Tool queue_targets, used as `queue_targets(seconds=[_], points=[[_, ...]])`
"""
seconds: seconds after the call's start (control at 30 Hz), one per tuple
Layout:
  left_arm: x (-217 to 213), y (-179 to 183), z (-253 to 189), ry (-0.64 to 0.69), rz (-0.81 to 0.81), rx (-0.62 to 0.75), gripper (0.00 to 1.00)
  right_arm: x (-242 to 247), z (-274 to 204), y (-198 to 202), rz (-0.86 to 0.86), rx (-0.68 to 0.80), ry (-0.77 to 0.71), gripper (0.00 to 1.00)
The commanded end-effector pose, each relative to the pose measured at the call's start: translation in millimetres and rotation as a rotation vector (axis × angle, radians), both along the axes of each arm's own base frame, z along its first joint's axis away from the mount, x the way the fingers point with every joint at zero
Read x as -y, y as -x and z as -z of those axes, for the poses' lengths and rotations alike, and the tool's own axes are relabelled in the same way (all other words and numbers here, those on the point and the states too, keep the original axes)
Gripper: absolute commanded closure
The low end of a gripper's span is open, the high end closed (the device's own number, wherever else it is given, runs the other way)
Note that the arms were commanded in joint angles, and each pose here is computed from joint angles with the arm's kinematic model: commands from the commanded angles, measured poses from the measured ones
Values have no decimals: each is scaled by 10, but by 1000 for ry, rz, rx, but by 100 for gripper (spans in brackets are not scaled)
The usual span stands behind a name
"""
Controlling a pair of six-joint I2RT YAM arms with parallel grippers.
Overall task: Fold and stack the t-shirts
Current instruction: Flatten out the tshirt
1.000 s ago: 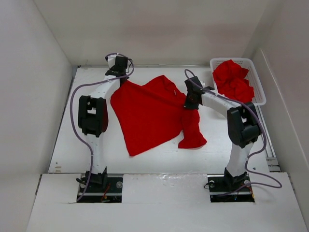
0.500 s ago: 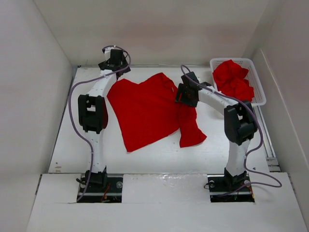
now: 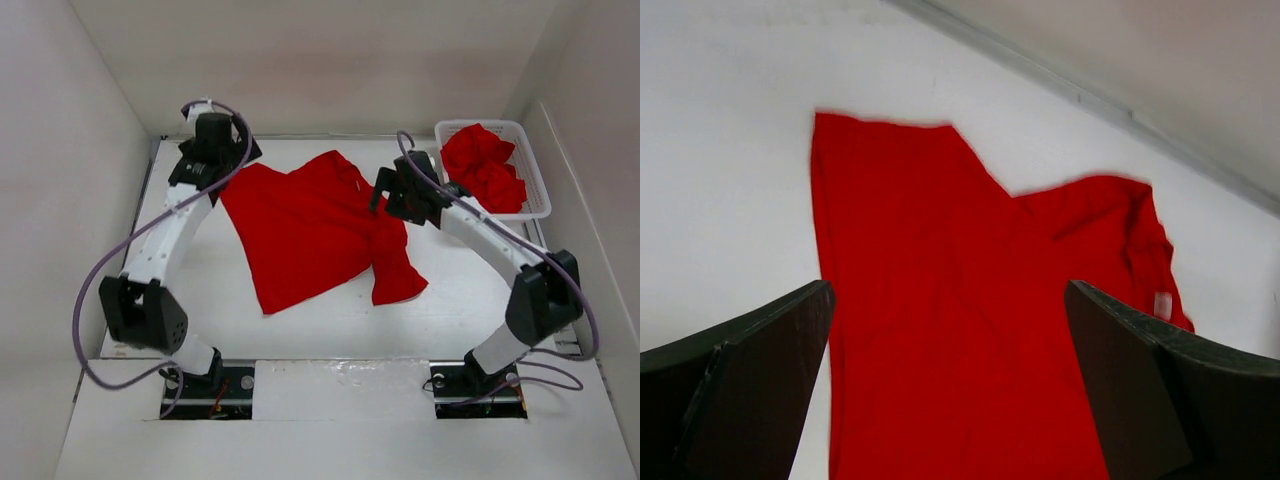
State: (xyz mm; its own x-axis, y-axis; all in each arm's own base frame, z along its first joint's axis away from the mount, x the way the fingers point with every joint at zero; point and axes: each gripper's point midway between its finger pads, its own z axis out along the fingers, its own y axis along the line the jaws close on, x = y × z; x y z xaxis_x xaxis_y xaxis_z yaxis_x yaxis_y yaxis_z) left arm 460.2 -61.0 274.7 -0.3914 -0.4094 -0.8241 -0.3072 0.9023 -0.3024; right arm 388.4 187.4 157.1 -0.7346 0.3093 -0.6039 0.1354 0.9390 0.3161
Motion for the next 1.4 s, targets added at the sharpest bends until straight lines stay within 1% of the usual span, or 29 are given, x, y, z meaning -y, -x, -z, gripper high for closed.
queue_targets(seconds=[0.0, 0.03, 0.07, 0.1, 0.13, 0.17, 0.2, 0.23, 0.3, 0.33, 0.37, 0.47, 0.53, 0.6, 0.67, 0.73, 0.77, 0.8, 0.83, 0.87, 0.9, 0.93, 1.0, 1.03, 1.07, 1.17, 1.27, 1.33, 1.37], points=[[192, 551, 274, 66, 14, -68, 0, 97, -73, 237, 34, 39, -5, 0], [254, 666, 321, 93, 33, -71, 0, 141, -204, 327, 41, 70, -28, 0], [239, 863, 620, 107, 31, -134, 0, 198, -206, 393, 58, 76, -29, 0], [255, 1019, 512, 168, 34, -91, 0, 223, -209, 451, 69, 83, -45, 0], [224, 1146, 592, 181, 23, -98, 0, 310, -59, 577, 77, 59, -22, 0], [219, 1385, 748, 229, 20, -115, 0, 363, -148, 660, 100, 86, -49, 0], [261, 1483, 972, 225, 39, -170, 0, 403, -109, 737, 100, 84, -48, 0], [267, 1606, 886, 258, 58, -125, 0, 506, 59, 844, 124, 52, -39, 0], [258, 1802, 1032, 279, 68, -145, 0, 634, 47, 947, 160, 70, -63, 0], [243, 1973, 1173, 286, 81, -168, 0, 671, 90, 997, 177, 68, -66, 0], [247, 2048, 1236, 299, 83, -180, 0, 762, 240, 1082, 193, 42, -50, 0], [313, 2256, 1487, 354, 108, -230, 0, 920, 358, 1167, 250, 40, -73, 0], [495, 2307, 1581, 429, 186, -243, 0, 967, 402, 1192, 272, 37, -90, 0], [524, 2337, 1726, 437, 197, -267, 0, 980, 422, 1182, 277, 44, -106, 0], [490, 2363, 1942, 431, 163, -308, 0, 1009, 493, 1180, 295, 29, -105, 0], [550, 2396, 2139, 433, 176, -376, 0, 1024, 578, 1179, 301, -2, -96, 0], [577, 2352, 2159, 412, 181, -365, 0, 1016, 564, 1156, 301, -2, -96, 0], [625, 2350, 2227, 398, 145, -393, 0, 1017, 592, 1157, 301, -12, -91, 0], [881, 2478, 2233, 343, 216, -419, 0, 1032, 580, 1145, 309, -15, -80, 0], [993, 2511, 2218, 294, 218, -425, 0, 1032, 585, 1143, 309, -24, -75, 0], [1039, 2415, 2042, 210, 172, -380, 0, 1048, 585, 1139, 315, -21, -69, 0], [1249, 2571, 2190, 135, 192, -448, 0, 1066, 584, 1133, 322, -17, -62, 0], [1334, 2585, 2259, 42, 161, -502, 0, 1101, 597, 1143, 333, -25, -58, 0], [1353, 2553, 2357, -26, 127, -561, 0, 1095, 561, 1122, 333, -17, -62, 0], [1427, 2594, 2416, -55, 138, -586, 0, 1129, 576, 1135, 334, -24, -51, 0], [1556, 2599, 2550, -80, 140, -622, 0, 1205, 569, 1148, 347, -25, -40, 0], [1639, 2584, 2510, -28, 151, -607, 0, 1296, 483, 1131, 359, 0, -27, 0], [1632, 2570, 2436, 4, 134, -581, 4, 1342, 471, 1147, 355, 2, -12, 0], [1577, 2556, 2401, -1, 115, -560, 8, 1343, 471, 1147, 355, 2, -12, 0]])
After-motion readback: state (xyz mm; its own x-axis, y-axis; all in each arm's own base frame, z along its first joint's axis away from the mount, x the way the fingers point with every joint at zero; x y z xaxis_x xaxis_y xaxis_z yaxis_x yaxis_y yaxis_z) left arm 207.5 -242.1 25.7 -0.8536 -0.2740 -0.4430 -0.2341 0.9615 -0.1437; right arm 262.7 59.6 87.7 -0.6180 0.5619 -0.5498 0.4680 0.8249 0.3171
